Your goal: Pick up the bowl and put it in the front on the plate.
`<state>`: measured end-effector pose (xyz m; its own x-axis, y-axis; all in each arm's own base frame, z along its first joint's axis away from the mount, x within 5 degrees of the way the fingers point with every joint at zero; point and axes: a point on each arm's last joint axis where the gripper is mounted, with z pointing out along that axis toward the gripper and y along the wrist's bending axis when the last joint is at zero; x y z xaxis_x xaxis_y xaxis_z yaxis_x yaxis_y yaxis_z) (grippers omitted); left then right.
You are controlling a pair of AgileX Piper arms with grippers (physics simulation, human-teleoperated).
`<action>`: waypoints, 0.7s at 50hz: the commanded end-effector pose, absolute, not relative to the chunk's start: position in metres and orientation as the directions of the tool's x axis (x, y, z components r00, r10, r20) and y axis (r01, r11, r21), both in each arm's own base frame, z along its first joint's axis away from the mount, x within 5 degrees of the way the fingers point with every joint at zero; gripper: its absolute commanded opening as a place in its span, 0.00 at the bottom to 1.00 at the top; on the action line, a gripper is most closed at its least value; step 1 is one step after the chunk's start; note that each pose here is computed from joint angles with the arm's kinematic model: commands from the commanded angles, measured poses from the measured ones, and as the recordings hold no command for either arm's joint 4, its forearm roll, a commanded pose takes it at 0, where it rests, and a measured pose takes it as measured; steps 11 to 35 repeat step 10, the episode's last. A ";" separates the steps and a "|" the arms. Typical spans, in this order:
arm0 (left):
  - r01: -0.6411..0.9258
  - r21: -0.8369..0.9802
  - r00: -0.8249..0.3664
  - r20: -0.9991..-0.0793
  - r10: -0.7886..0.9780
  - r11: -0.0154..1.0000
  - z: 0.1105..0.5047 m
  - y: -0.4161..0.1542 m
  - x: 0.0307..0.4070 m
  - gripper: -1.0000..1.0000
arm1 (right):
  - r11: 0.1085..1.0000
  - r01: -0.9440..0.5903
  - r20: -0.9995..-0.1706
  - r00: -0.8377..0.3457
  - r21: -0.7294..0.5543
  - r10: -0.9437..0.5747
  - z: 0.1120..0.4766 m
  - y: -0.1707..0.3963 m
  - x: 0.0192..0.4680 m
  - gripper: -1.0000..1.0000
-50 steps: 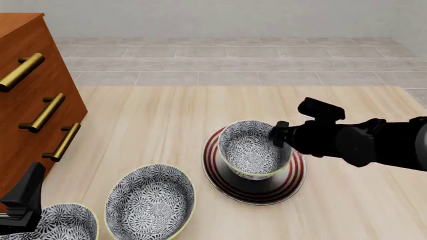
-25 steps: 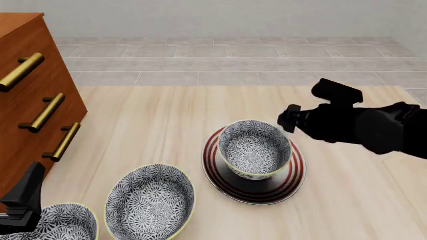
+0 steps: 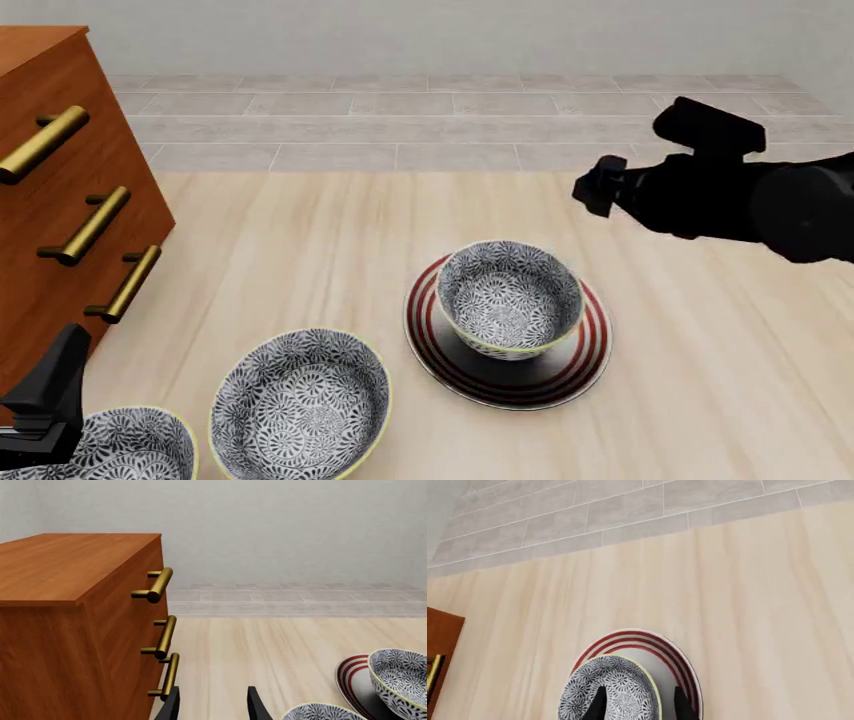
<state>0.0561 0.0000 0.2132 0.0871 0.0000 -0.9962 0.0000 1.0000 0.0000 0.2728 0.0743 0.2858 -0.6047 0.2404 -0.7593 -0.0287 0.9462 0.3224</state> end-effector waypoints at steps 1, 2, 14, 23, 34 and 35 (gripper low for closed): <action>0.000 0.000 0.087 -0.996 0.000 1.000 0.213 0.000 0.056 1.00 | 0.943 -0.035 -0.785 -0.565 0.331 0.254 0.303 0.070 0.270 1.00; 0.000 0.000 0.087 -0.996 0.000 1.000 0.213 0.000 0.056 1.00 | 0.942 -0.035 -0.786 -0.562 0.334 0.258 0.304 0.070 0.269 1.00; 0.000 0.000 0.087 -0.996 0.000 1.000 0.213 0.000 0.056 1.00 | 0.936 -0.029 -0.804 -0.521 0.351 0.286 0.319 0.064 0.264 1.00; 0.000 0.000 0.087 -0.996 0.000 1.000 0.213 0.000 0.056 1.00 | 0.936 -0.029 -0.804 -0.521 0.351 0.286 0.319 0.064 0.264 1.00; 0.000 0.000 0.087 -0.996 0.000 1.000 0.213 0.000 0.056 1.00 | 0.936 -0.029 -0.804 -0.521 0.351 0.286 0.319 0.064 0.264 1.00; 0.000 0.000 0.087 -0.996 0.000 1.000 0.213 0.000 0.056 1.00 | 0.936 -0.029 -0.804 -0.521 0.351 0.286 0.319 0.064 0.264 1.00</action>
